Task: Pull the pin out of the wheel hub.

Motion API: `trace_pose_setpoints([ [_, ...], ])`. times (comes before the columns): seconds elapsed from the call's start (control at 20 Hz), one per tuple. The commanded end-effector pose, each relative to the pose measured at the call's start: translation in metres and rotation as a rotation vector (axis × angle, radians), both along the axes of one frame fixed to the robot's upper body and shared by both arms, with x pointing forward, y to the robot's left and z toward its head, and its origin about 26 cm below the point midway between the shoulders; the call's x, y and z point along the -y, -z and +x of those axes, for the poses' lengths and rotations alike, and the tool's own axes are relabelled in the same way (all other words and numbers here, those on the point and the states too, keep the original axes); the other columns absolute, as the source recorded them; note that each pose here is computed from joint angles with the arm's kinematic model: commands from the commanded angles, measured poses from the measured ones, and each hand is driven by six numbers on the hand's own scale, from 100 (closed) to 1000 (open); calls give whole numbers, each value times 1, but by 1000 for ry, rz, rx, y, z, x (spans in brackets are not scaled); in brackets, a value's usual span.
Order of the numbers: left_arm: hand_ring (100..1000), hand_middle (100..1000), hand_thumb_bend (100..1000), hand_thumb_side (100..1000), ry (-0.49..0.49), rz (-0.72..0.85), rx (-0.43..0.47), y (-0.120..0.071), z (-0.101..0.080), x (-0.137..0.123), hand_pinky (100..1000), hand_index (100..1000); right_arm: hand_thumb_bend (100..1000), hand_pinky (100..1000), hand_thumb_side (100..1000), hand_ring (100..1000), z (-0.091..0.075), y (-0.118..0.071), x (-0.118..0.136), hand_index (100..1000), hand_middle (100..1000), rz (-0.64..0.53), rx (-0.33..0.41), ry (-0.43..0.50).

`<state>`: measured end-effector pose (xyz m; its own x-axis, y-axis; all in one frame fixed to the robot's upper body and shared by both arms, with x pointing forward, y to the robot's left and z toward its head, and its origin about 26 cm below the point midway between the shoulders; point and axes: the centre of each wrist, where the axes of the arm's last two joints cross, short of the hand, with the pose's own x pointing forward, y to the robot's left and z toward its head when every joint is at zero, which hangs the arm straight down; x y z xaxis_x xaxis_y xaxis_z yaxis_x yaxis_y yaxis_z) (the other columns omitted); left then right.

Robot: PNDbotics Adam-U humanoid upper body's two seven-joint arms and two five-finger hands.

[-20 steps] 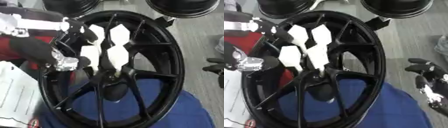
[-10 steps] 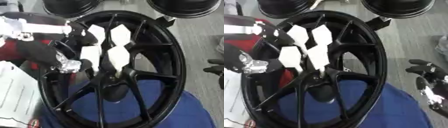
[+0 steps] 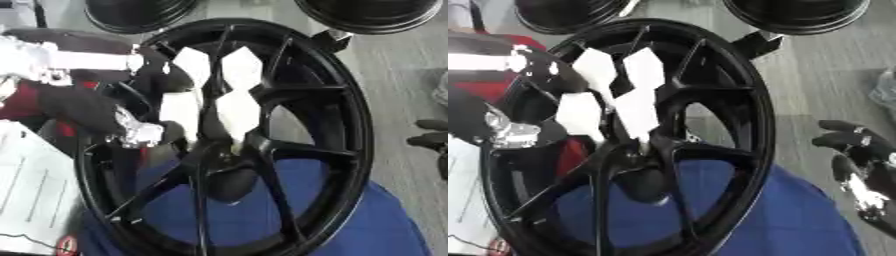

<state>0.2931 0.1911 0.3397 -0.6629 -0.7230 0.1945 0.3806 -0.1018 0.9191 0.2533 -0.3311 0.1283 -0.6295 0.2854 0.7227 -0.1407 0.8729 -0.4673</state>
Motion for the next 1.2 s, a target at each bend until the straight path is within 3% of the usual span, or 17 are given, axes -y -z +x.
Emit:
trace_pose_setpoints([
  [0.05,875,826,308,633,-21,20,20,-7,0,-1,841,931,100,889,503,784,-1,-8,-1,761,856,-15,23,-7],
  [0.85,861,815,333,557,-41,83,68,-3,11,1,831,891,100,890,502,785,1,-8,-3,762,857,-12,18,-13],
  [1.2,844,796,287,543,-55,67,65,-3,13,1,814,893,100,891,500,785,1,-9,-4,763,858,-13,15,-12],
])
